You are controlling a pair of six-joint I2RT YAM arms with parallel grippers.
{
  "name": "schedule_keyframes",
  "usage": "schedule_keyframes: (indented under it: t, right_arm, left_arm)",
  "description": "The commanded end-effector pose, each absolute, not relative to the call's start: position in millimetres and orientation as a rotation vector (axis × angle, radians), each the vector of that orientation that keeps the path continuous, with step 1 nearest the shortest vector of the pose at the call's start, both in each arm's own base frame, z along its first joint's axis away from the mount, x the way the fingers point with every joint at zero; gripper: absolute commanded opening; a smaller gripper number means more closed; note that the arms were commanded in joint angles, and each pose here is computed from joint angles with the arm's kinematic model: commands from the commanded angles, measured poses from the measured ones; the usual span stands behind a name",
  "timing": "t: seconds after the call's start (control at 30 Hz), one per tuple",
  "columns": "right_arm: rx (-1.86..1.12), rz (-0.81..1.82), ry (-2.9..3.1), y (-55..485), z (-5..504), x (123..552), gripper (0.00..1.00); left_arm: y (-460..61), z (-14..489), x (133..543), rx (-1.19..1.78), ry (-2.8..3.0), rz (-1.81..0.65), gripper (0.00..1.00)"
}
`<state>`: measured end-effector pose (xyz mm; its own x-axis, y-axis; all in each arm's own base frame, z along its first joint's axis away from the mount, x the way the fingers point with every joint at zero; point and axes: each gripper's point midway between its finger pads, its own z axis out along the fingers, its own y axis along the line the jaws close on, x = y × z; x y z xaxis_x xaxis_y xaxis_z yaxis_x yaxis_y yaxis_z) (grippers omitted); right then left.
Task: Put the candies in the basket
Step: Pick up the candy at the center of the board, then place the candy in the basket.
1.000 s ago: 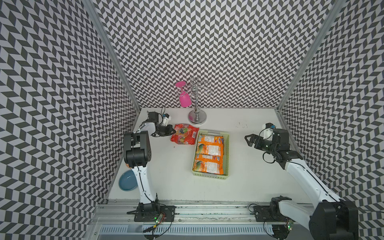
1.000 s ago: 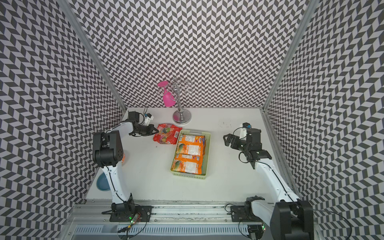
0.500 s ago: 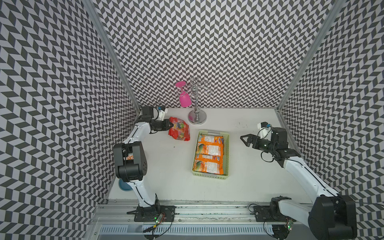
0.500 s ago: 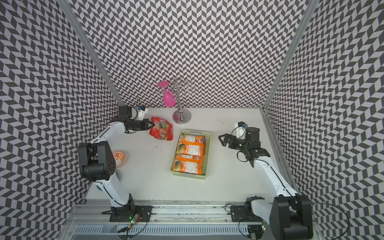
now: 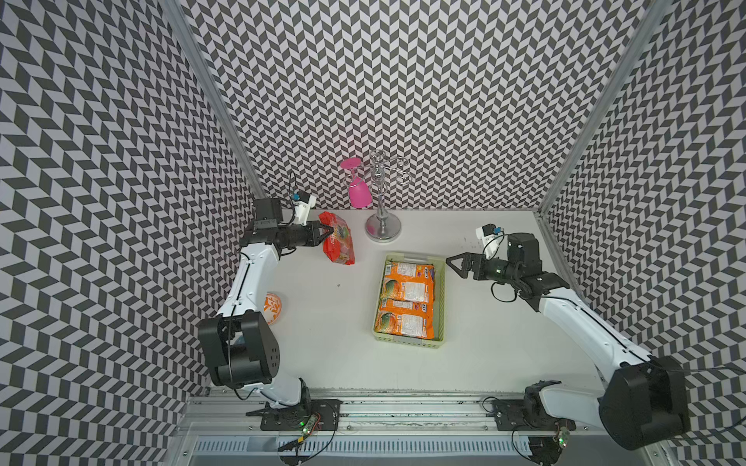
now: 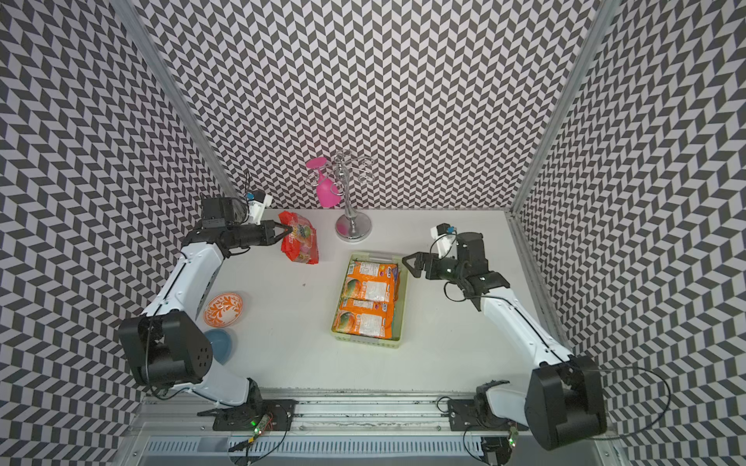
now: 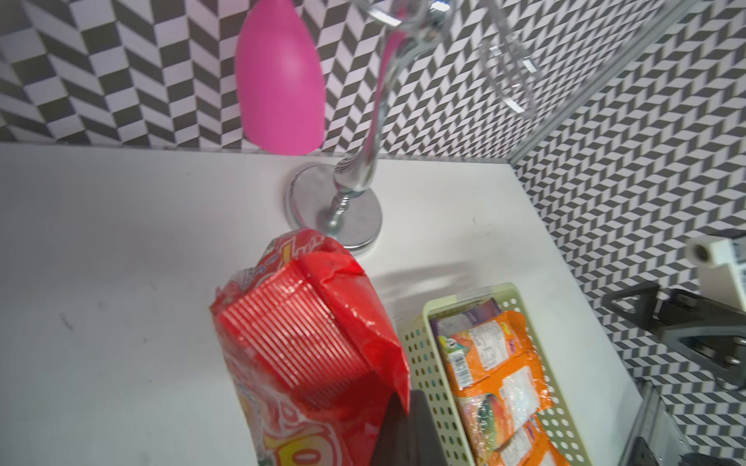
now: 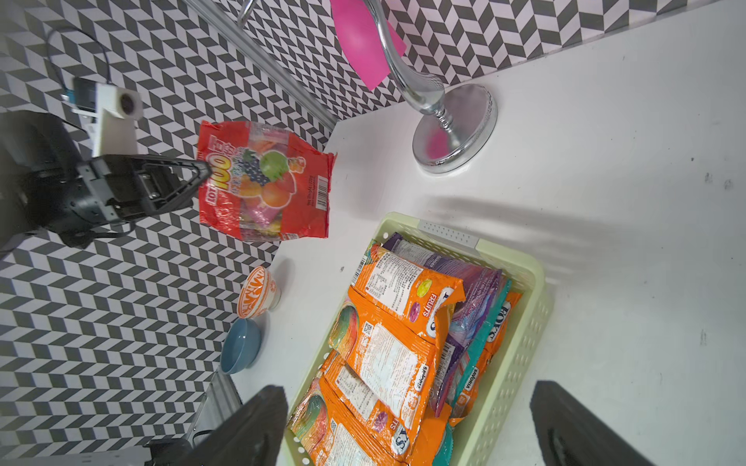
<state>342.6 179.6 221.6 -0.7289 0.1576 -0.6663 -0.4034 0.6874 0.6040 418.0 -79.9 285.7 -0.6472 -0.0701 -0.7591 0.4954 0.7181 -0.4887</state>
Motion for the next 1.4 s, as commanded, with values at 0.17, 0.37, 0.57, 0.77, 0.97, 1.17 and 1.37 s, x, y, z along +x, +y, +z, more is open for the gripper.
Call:
schedule_keyframes:
  t: [0.17,0.37,0.57,0.77,0.97,1.17,1.37]
  right_arm:
    - [-0.339,1.018,2.08,188.0,246.3,332.1,0.98]
    - [-0.361,1.002,2.074,186.4,251.9,327.6,0.98]
    - [-0.397,0.994,2.052,185.8,253.0,320.0,0.98]
    - [-0.429,1.03,2.031,188.5,248.4,308.2,0.97]
    - [-0.44,1.011,2.011,184.8,245.2,298.4,0.97]
    - [-0.44,1.018,2.013,184.4,241.4,294.8,0.97]
    - [-0.437,0.997,2.025,182.6,238.3,295.6,0.96]
  left_arm:
    - [-153.1,363.6,348.9,0.718,1.874,-1.069,0.0]
    - [-203.2,368.3,305.7,0.886,1.804,-1.214,0.0]
    - [-236.7,355.8,277.3,0.921,1.796,-1.478,0.0]
    - [-271.0,333.2,261.0,0.962,1.84,-1.648,0.0]
    - [-296.8,303.3,250.3,0.952,1.926,-1.761,0.0]
    - [-318.9,282.7,240.5,0.966,1.993,-1.806,0.0]
    - [-313.7,251.1,251.2,0.875,2.09,-1.78,0.0]
